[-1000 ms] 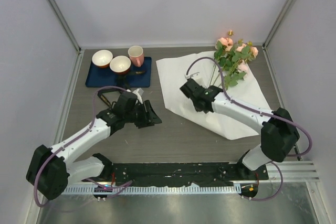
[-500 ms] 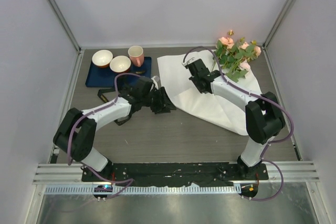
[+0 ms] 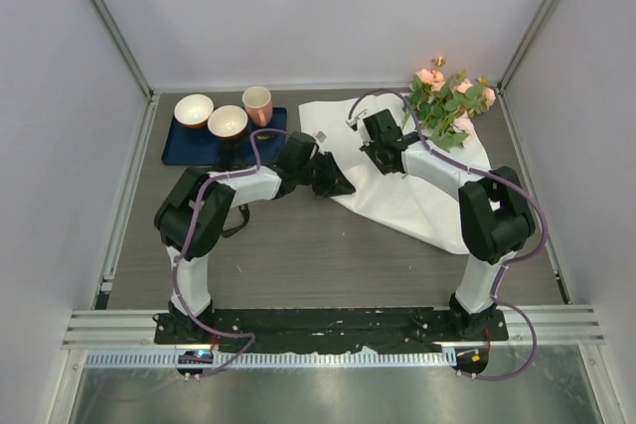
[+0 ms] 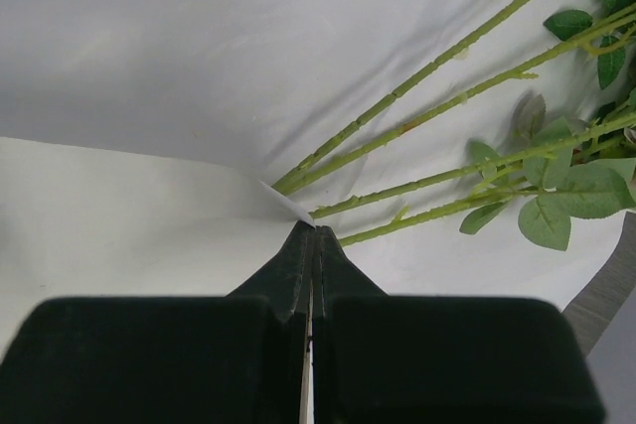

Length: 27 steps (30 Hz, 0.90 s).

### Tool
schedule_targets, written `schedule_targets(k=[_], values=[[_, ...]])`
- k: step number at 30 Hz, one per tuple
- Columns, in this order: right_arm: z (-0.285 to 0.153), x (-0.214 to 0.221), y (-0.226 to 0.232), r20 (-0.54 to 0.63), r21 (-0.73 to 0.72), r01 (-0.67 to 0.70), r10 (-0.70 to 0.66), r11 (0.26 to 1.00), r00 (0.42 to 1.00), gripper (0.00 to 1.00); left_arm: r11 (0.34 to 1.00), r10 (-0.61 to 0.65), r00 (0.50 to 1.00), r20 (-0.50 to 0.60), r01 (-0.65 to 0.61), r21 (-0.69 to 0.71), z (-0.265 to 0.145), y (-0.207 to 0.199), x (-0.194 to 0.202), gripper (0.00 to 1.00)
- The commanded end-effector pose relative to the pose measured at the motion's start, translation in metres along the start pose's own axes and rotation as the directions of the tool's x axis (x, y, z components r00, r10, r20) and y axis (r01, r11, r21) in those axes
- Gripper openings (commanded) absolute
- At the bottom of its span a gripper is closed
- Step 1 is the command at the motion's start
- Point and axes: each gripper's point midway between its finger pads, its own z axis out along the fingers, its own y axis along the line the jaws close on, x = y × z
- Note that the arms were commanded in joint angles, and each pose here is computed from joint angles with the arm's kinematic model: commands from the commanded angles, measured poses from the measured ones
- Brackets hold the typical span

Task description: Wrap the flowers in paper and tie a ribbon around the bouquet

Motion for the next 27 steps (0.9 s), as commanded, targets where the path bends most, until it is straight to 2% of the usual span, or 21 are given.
schedule_targets(k=[1,6,11,13,14,17,19,20,21,22,24,25,26,27], values=[[0.008,-0.014,0.001,0.050,-0.009,0.019,-0.019,1.000,0.999,0.00,0.993,-0.018,1.000,0.013,0.016,0.117,0.019,-0.024,-0.014,0.20],[0.011,-0.019,0.004,0.062,-0.027,0.016,-0.014,1.000,0.998,0.00,0.997,-0.042,0.998,0.046,0.039,0.065,0.031,-0.007,-0.023,0.14],[0.017,-0.023,0.008,0.064,-0.039,0.003,0.000,0.999,0.998,0.01,0.996,-0.075,0.993,0.090,0.079,-0.049,0.039,0.032,-0.022,0.08],[0.018,-0.024,0.007,0.061,-0.034,-0.022,0.024,0.999,0.998,0.05,0.991,-0.094,0.992,0.079,0.101,-0.090,0.045,0.046,-0.018,0.05],[0.019,-0.024,0.006,0.056,-0.024,-0.037,0.039,0.999,0.998,0.06,0.988,-0.101,0.991,0.082,0.110,-0.112,0.046,0.053,-0.017,0.00],[0.015,-0.027,0.002,0.027,0.006,-0.140,0.140,0.990,0.990,0.29,0.977,-0.121,0.989,0.084,0.133,-0.167,0.048,0.070,-0.013,0.00],[0.008,-0.015,-0.004,-0.033,0.076,-0.261,0.264,0.962,0.964,0.41,0.964,-0.135,0.987,0.087,0.151,-0.218,0.048,0.082,-0.010,0.00],[0.001,-0.019,-0.010,-0.035,0.101,-0.308,0.313,0.946,0.949,0.44,0.959,-0.144,0.986,0.088,0.161,-0.233,0.048,0.085,-0.009,0.00],[-0.013,-0.006,-0.013,-0.092,0.138,-0.329,0.342,0.934,0.935,0.47,0.953,-0.147,0.984,0.099,0.168,-0.254,0.047,0.089,-0.010,0.00],[-0.023,-0.002,-0.021,-0.083,0.204,-0.419,0.442,0.885,0.893,0.48,0.943,-0.162,0.983,0.093,0.181,-0.281,0.046,0.095,-0.007,0.00],[-0.056,0.007,-0.023,-0.088,0.211,-0.488,0.513,0.847,0.854,0.51,0.935,-0.174,0.980,0.097,0.195,-0.296,0.045,0.099,-0.005,0.00],[-0.067,0.007,-0.017,-0.066,0.189,-0.552,0.571,0.812,0.818,0.52,0.932,-0.178,0.979,0.099,0.200,-0.302,0.044,0.101,-0.004,0.00],[-0.070,0.020,0.016,-0.130,0.079,-0.584,0.589,0.808,0.797,0.52,0.931,-0.177,0.979,0.100,0.200,-0.306,0.043,0.101,-0.003,0.00],[-0.071,0.010,0.032,-0.113,-0.022,-0.640,0.634,0.768,0.765,0.52,0.928,-0.181,0.978,0.102,0.204,-0.311,0.043,0.103,-0.003,0.00]])
